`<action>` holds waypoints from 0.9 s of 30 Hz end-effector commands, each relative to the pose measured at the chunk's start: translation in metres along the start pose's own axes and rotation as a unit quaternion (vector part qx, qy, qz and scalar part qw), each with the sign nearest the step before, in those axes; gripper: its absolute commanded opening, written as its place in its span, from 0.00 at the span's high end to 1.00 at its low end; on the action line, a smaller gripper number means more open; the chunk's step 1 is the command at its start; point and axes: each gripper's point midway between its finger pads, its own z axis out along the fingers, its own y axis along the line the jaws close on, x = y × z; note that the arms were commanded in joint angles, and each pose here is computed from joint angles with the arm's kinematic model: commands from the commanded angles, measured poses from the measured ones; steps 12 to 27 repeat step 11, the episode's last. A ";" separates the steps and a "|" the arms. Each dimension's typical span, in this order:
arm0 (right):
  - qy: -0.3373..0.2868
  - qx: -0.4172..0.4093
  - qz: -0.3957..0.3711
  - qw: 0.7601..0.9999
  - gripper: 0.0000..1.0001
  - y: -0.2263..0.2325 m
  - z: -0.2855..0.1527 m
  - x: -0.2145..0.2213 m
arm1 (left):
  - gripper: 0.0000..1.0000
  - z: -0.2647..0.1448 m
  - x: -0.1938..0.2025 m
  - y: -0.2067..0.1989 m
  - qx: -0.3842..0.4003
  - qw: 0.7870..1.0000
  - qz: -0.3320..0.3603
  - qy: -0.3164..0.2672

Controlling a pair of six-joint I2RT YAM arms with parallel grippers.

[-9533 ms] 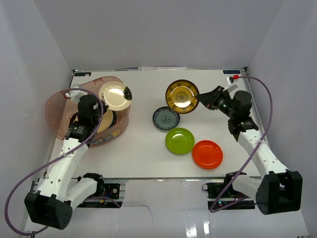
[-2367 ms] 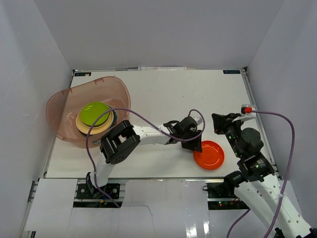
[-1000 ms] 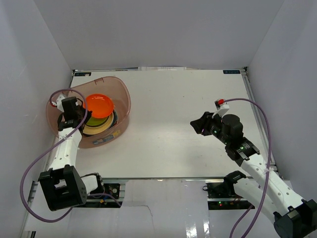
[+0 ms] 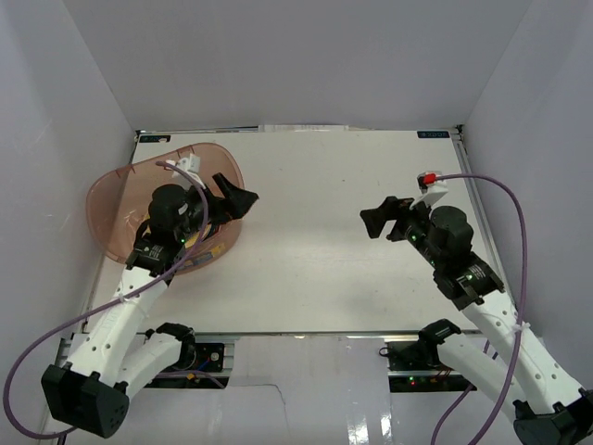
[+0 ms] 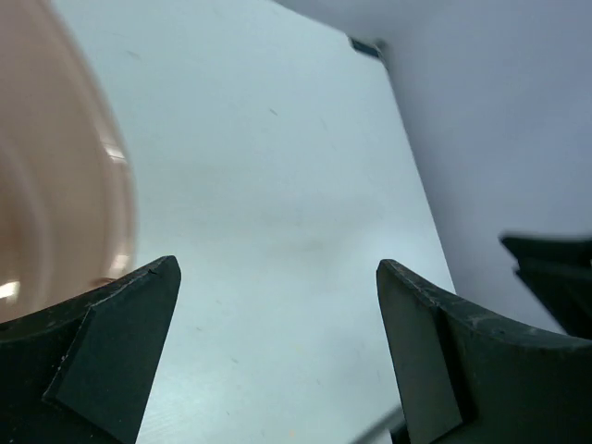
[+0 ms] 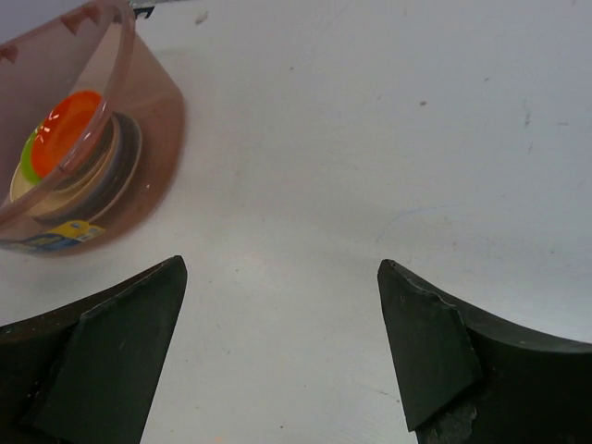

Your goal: Place the plates into the plastic bin on the countertop

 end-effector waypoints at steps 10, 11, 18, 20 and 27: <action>-0.179 0.032 -0.026 0.983 0.10 -0.013 -0.040 -0.057 | 0.02 -0.034 0.026 -0.096 0.197 0.975 0.089 0.052; -0.192 0.027 -0.025 0.981 0.10 -0.011 -0.040 -0.062 | 0.02 -0.033 0.025 -0.097 0.197 0.975 0.089 0.052; -0.192 0.027 -0.025 0.981 0.10 -0.011 -0.040 -0.062 | 0.02 -0.033 0.025 -0.097 0.197 0.975 0.089 0.052; -0.192 0.027 -0.025 0.981 0.10 -0.011 -0.040 -0.062 | 0.02 -0.033 0.025 -0.097 0.197 0.975 0.089 0.052; -0.192 0.027 -0.025 0.981 0.10 -0.011 -0.040 -0.062 | 0.02 -0.033 0.025 -0.097 0.197 0.975 0.089 0.052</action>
